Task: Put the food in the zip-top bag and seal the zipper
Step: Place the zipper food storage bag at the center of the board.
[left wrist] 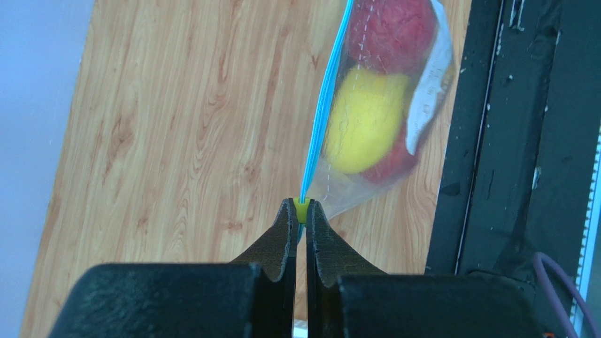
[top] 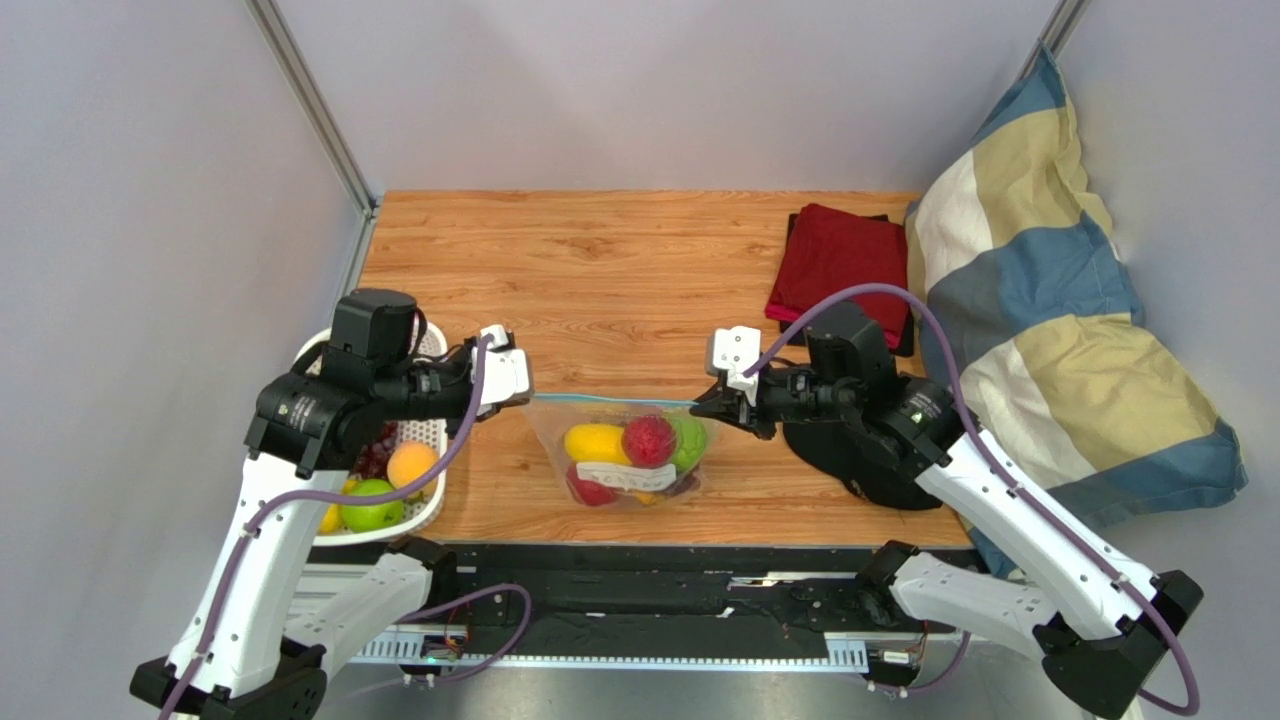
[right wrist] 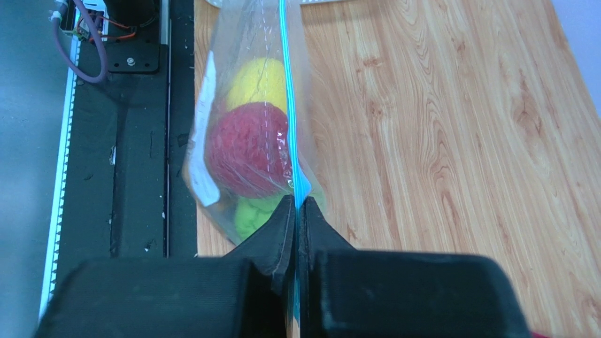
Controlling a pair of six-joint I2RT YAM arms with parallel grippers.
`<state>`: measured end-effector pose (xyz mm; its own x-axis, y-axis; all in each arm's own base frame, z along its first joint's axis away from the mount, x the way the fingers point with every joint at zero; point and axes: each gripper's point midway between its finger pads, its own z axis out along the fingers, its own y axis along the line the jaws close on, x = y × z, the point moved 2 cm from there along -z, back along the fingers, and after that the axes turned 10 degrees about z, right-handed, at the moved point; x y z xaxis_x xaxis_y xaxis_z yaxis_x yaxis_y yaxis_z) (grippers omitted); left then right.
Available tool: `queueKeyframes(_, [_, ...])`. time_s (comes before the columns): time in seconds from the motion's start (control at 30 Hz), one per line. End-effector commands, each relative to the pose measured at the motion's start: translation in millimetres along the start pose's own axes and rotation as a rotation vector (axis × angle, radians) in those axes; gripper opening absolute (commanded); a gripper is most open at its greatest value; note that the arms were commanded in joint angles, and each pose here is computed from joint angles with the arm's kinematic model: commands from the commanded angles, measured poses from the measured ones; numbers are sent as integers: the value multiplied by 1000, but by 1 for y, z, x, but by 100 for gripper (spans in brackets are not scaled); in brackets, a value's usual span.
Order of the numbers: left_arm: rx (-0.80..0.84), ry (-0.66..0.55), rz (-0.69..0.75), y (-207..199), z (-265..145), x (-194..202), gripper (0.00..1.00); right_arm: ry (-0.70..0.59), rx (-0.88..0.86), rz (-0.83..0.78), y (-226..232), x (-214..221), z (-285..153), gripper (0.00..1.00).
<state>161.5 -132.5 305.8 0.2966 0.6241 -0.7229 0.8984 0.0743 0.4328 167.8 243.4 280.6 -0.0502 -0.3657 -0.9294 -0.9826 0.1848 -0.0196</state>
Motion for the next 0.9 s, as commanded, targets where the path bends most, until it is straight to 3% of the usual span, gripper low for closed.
queueKeyframes(0.0, [-43,17,-115,19,16,10,0,120,58,62,-8,24,-5,0])
queueKeyframes(0.17, [-45,107,-259,56,69,52,0,192,135,82,-48,51,17,0])
queueKeyframes(0.33, [-44,177,-372,80,118,92,0,231,227,145,-119,72,27,0])
queueKeyframes(0.67, [-192,264,-447,138,151,123,1,238,274,199,-186,76,60,0])
queueKeyframes(0.73, [-176,269,-463,139,150,121,20,256,285,225,-189,81,59,7])
queueKeyframes(0.77, [-170,268,-476,138,150,119,28,250,286,240,-189,77,57,26])
queueKeyframes(0.8, [-160,265,-489,135,148,117,45,237,279,252,-184,72,53,38])
queueKeyframes(0.83, [-160,252,-500,133,142,111,51,222,284,258,-182,66,49,50])
queueKeyframes(0.87, [-152,239,-498,130,139,106,74,209,288,283,-178,63,46,66])
